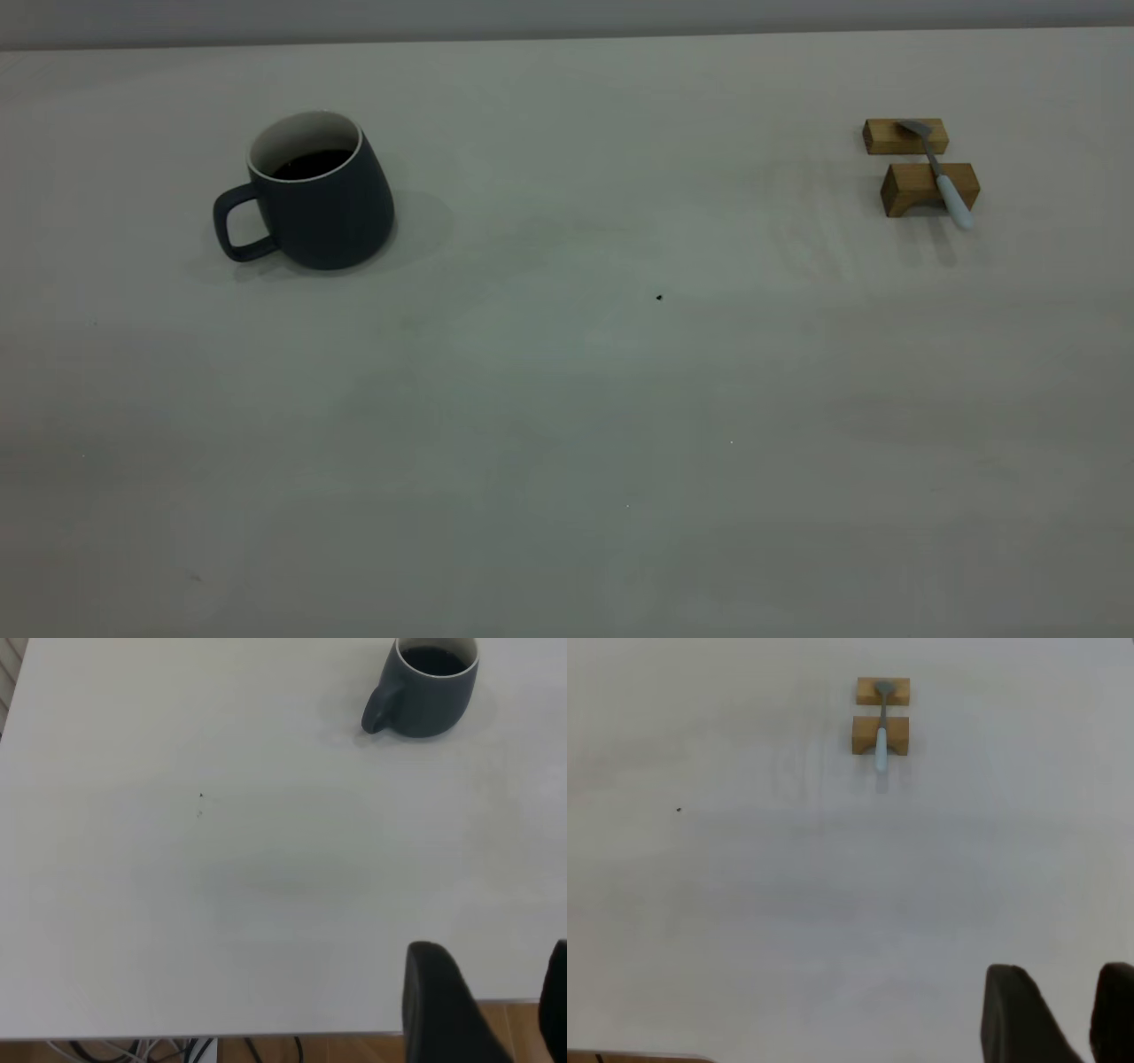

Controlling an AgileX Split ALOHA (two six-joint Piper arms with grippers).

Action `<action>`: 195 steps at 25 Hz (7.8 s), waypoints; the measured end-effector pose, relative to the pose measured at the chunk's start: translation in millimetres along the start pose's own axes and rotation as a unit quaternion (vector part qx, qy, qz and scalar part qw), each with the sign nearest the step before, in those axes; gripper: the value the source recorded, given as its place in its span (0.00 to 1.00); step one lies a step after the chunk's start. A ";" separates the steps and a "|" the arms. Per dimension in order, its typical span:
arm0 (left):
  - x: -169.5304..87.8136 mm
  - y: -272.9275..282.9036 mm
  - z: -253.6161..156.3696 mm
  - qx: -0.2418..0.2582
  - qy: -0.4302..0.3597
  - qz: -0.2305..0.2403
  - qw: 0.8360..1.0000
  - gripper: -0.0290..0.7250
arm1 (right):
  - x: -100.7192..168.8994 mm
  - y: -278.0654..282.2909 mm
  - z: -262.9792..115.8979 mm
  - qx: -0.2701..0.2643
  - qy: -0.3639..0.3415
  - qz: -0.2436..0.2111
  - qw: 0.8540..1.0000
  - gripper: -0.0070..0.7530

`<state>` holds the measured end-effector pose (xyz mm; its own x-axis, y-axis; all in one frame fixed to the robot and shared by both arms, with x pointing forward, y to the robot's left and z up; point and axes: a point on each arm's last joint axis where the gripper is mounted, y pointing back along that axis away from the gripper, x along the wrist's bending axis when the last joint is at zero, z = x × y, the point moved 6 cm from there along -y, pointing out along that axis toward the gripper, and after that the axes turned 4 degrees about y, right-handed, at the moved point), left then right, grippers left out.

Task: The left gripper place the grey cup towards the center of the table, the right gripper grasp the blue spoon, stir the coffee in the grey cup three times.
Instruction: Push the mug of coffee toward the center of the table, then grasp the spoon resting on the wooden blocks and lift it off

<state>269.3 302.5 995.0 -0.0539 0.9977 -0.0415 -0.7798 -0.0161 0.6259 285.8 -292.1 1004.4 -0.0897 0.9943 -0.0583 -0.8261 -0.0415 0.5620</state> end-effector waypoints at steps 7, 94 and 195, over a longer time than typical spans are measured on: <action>0.0 0.0 0.0 0.000 0.000 0.000 1.000 0.51 | 0.0 0.0 0.0 0.000 0.000 0.000 1.000 0.33; -118.5 -441.7 51.1 0.274 -0.433 -0.163 0.843 0.31 | 0.6 0.0 0.1 0.000 -0.001 0.002 1.000 0.33; -48.7 -66.6 99.0 0.291 -0.130 -0.076 0.945 0.43 | 0.8 0.0 0.1 0.000 -0.002 0.002 1.000 0.33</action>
<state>385.6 261.6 1032.5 0.2446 0.9694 -0.0194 -0.2868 0.0915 0.9536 285.8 -291.4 1004.5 -0.0917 0.9944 -0.0531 -0.8260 -0.0462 0.5617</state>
